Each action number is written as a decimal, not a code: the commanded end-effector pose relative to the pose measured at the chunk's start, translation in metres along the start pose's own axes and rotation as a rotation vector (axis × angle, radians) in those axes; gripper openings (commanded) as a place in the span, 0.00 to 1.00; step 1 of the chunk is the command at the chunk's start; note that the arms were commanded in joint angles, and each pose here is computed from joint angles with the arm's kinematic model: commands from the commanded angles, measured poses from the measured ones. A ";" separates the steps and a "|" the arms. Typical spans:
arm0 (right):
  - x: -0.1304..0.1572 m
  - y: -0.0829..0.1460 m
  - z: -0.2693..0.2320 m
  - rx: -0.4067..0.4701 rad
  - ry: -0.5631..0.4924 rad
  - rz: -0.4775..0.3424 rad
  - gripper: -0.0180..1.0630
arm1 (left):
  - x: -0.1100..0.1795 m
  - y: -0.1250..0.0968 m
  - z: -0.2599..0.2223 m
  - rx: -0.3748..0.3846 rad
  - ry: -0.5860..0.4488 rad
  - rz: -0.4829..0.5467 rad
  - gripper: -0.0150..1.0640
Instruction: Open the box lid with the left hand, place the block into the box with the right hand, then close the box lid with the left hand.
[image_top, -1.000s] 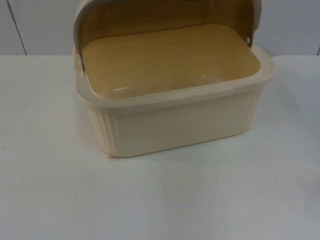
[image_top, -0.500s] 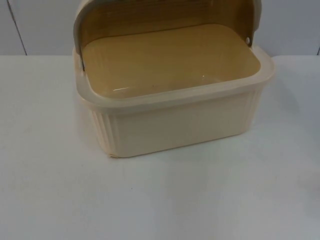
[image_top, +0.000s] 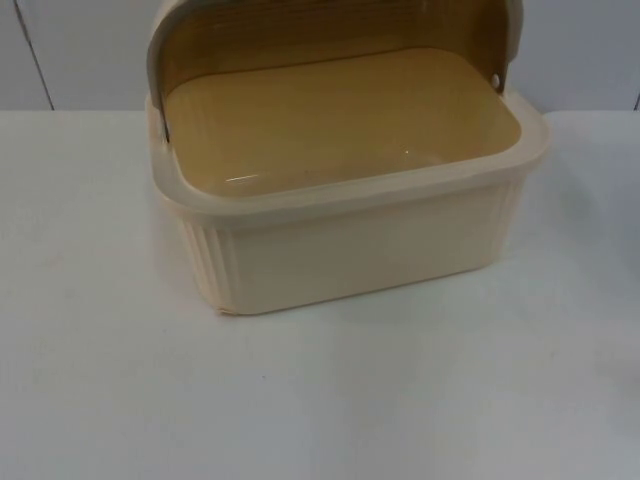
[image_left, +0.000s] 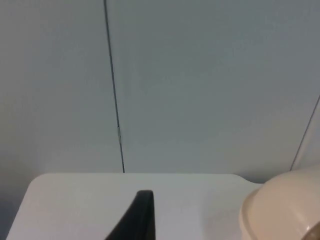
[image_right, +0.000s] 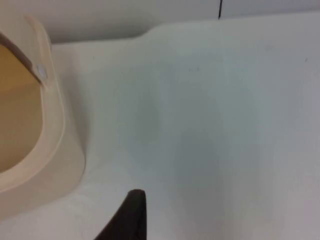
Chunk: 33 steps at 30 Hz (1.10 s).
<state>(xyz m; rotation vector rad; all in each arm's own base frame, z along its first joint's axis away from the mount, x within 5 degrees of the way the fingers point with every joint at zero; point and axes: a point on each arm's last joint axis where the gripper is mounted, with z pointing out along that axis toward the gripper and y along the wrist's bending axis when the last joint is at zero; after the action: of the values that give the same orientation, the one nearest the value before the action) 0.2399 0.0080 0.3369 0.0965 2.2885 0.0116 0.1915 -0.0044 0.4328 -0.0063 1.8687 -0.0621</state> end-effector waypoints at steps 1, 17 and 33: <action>0.003 0.001 0.024 0.004 0.076 0.006 0.99 | -0.002 -0.007 -0.002 0.019 -0.007 0.050 0.95; 0.080 0.004 0.125 0.003 0.421 0.053 0.99 | -0.001 -0.014 -0.003 0.048 -0.006 0.069 0.95; 0.116 0.038 0.168 -0.022 0.551 0.197 0.99 | -0.002 -0.010 -0.002 0.006 -0.010 0.079 0.95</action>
<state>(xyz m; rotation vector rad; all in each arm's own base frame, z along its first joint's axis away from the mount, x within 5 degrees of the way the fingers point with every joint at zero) 0.2922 0.0467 0.1419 0.3160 2.8294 0.1675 0.1908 -0.0138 0.4322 0.0745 1.8736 -0.0102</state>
